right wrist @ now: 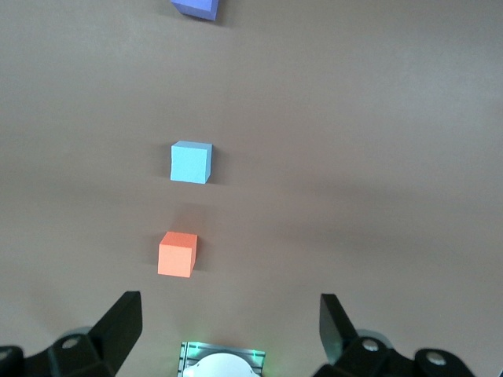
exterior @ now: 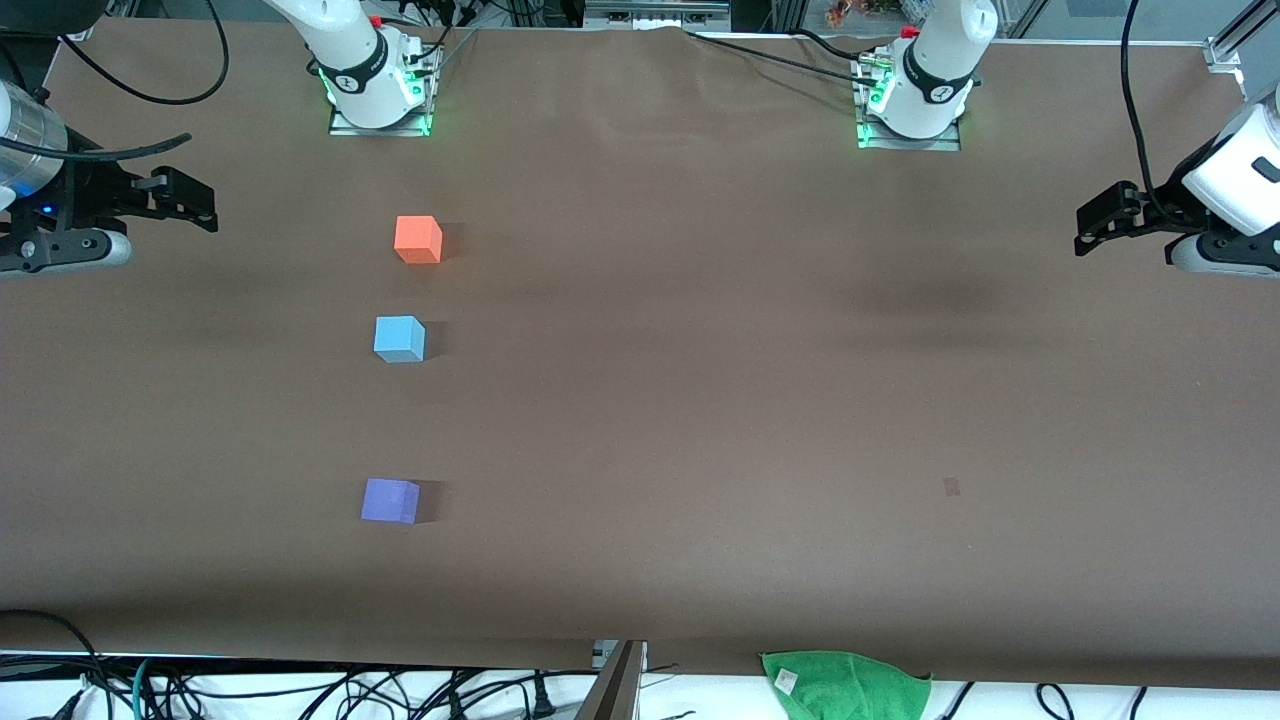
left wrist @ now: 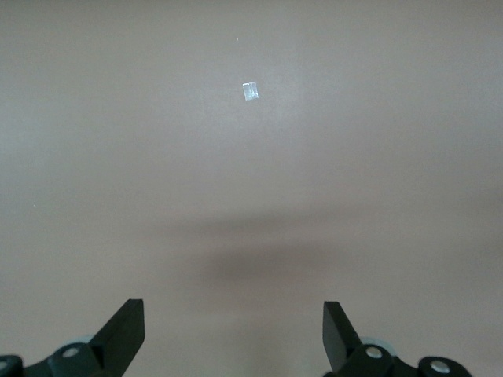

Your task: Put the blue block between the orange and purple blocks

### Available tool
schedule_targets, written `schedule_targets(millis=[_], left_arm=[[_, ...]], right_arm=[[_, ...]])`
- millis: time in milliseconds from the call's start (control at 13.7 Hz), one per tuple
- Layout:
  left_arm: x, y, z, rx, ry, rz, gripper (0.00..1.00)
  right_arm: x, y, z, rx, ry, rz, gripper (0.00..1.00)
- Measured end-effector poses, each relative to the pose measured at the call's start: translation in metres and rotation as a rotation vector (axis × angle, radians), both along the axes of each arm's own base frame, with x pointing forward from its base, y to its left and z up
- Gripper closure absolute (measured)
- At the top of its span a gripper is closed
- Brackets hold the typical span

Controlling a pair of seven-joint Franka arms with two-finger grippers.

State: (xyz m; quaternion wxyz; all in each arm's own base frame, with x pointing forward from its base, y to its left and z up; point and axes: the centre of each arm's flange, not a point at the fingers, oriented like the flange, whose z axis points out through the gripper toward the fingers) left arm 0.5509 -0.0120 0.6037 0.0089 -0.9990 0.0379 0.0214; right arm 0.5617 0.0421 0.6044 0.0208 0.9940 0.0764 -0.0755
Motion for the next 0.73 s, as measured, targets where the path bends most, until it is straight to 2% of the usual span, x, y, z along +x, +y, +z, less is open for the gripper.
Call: schedule_targets(millis=[729], left_arm=[[-0.0002,0.0,0.0,0.0,0.002,0.0,0.0]], right_arm=[[0.0017,-0.0005,-0.0011,0.0,-0.005,-0.001,0.0]])
